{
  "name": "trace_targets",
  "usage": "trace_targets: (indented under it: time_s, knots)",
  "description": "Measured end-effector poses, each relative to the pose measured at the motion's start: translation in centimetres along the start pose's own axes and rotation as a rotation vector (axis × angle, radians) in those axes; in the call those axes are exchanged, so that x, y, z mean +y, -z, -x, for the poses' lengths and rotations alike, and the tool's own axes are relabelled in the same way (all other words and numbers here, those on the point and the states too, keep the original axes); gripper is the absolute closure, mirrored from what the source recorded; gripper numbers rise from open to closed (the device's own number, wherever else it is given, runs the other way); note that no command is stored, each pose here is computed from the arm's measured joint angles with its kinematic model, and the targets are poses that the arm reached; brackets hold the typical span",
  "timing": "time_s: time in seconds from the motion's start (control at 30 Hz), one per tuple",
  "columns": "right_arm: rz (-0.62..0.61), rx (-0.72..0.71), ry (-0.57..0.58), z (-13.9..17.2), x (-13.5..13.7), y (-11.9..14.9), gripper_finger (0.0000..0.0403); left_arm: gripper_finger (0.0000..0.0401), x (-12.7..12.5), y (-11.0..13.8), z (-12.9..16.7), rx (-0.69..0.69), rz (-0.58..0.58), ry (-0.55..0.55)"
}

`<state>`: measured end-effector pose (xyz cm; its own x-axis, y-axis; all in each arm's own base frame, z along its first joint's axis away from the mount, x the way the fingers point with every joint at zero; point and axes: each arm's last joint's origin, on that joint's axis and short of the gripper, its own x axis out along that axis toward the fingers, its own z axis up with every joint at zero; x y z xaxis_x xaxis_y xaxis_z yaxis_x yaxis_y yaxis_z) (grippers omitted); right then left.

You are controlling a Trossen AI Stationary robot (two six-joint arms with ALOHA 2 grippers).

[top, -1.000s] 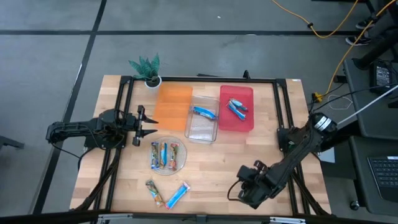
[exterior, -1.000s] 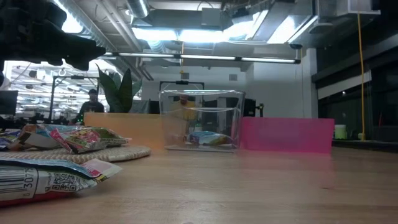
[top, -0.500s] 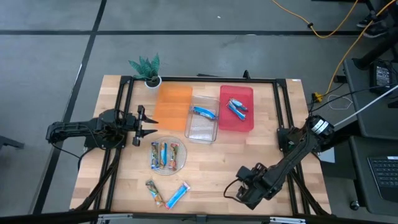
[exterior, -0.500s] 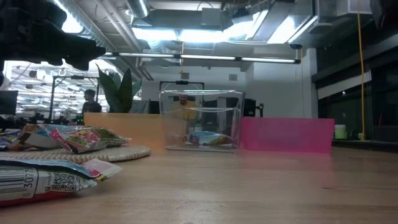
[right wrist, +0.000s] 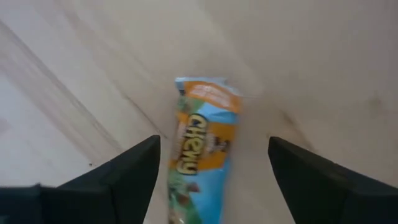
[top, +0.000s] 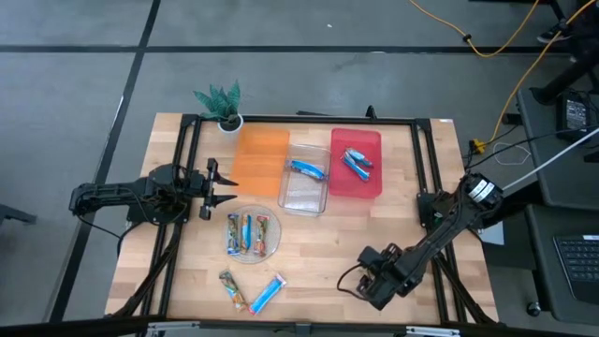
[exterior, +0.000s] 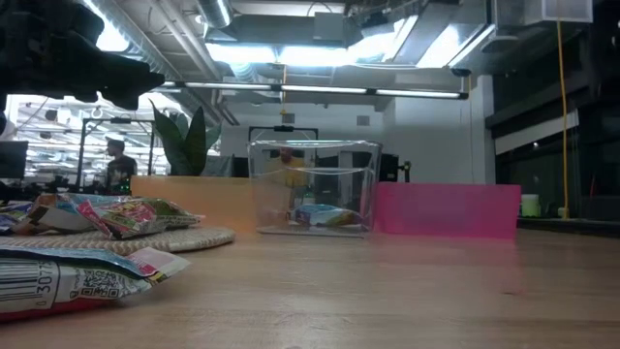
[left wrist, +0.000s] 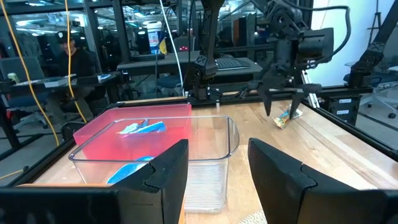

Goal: Pick and place Granola Bars by type
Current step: Put the bottom right yellow granola bar into the orange bin

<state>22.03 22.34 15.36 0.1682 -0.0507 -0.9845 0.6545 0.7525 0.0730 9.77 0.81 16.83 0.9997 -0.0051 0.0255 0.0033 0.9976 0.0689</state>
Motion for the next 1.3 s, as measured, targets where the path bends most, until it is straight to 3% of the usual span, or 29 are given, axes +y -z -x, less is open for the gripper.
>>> trace_targets:
  time_s: [0.17,0.37,0.9,1.3]
  knots:
    - [-0.016,-0.001,-0.074,-1.1,0.0,0.2,0.0103,0.0241,0.0,0.0,0.0,0.000,0.000,0.000]
    - [-0.050,-0.002,-0.036,-1.3,-0.5,0.2,0.0121,0.0237,0.0,0.0,0.0,0.000,0.000,0.000]
    - [-0.075,-0.028,-0.027,-1.2,-0.5,0.1,0.0309,0.0240,0.0,0.0,0.0,0.000,0.000,0.000]
    - [-0.038,-0.093,-0.062,-0.3,0.5,-0.2,0.0317,0.0240,0.0,0.0,0.0,0.000,0.000,0.000]
